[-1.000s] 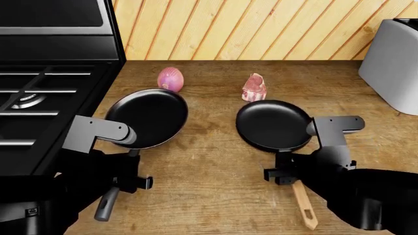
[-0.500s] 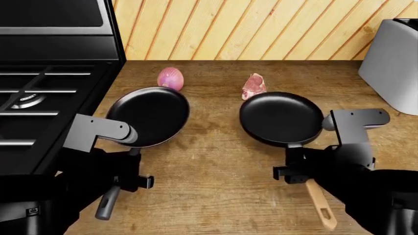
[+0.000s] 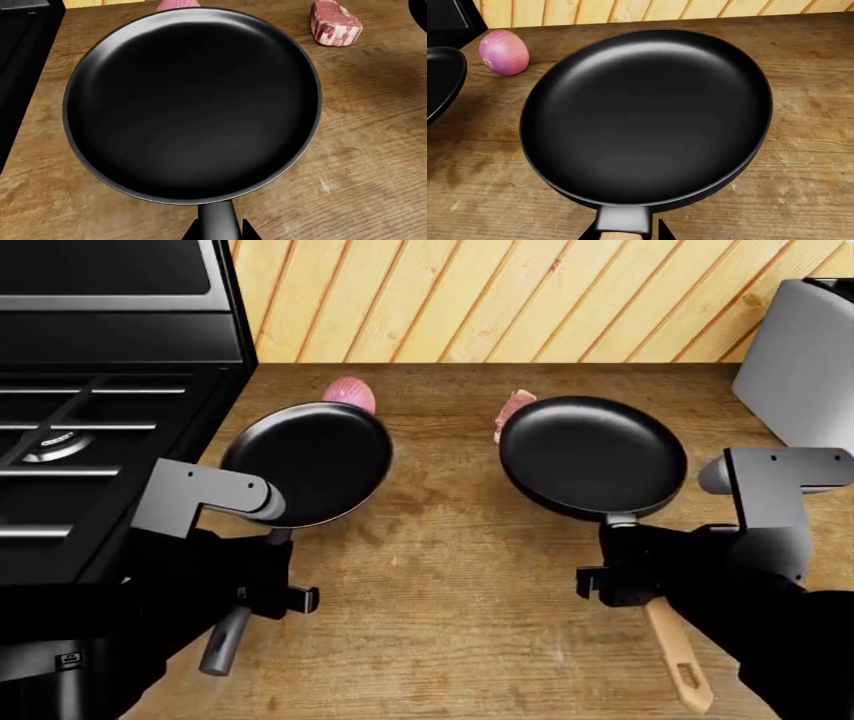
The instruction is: Place both pans onto different burners. Then place the onion and the steak on different pans.
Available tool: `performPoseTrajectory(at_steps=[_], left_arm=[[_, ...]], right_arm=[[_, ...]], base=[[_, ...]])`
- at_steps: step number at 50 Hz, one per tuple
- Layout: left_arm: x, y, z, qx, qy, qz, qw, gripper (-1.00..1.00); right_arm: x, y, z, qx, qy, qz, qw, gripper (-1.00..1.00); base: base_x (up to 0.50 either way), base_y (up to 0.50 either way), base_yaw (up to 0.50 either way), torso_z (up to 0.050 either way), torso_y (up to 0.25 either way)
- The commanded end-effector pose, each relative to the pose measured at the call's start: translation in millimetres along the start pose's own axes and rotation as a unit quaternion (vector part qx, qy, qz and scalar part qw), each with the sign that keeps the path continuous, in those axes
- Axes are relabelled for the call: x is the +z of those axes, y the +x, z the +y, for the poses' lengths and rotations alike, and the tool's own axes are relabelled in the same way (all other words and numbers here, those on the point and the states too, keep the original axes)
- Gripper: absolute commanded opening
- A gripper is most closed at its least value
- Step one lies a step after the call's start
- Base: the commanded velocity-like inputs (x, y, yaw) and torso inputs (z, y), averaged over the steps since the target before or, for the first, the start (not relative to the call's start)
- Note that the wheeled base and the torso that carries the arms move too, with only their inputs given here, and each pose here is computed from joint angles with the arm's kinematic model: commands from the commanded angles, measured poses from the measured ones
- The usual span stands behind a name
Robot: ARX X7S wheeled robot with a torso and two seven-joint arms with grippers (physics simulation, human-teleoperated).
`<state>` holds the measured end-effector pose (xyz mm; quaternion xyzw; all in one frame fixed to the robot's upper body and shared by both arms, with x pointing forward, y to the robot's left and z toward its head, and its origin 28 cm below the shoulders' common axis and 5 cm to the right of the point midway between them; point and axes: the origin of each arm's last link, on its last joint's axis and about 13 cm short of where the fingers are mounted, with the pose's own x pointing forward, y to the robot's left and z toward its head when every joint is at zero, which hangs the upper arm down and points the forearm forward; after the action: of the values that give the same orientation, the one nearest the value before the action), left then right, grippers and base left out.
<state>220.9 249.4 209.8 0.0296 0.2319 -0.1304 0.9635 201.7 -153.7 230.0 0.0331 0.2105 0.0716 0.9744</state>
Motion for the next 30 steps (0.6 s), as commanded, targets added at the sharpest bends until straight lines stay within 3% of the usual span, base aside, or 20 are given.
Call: performPoseTrajectory(at_steps=[1, 30], left_arm=[[13.8, -2.4, 4.3, 0.029, -0.002, -0.041, 0.999, -1.0], [13.5, -4.3, 3.6, 0.027, 0.0, -0.042, 0.999, -1.0]], right_arm=[[7.7, -3.1, -0.5, -0.004, 0.007, -0.031, 0.999, -1.0], [8.3, -2.1, 0.3, 0.001, 0.005, -0.036, 0.999, -1.0]], base=[[0.0, 0.0, 0.0, 0.0, 0.0], [-0.17, 0.0, 0.0, 0.002, 0.004]])
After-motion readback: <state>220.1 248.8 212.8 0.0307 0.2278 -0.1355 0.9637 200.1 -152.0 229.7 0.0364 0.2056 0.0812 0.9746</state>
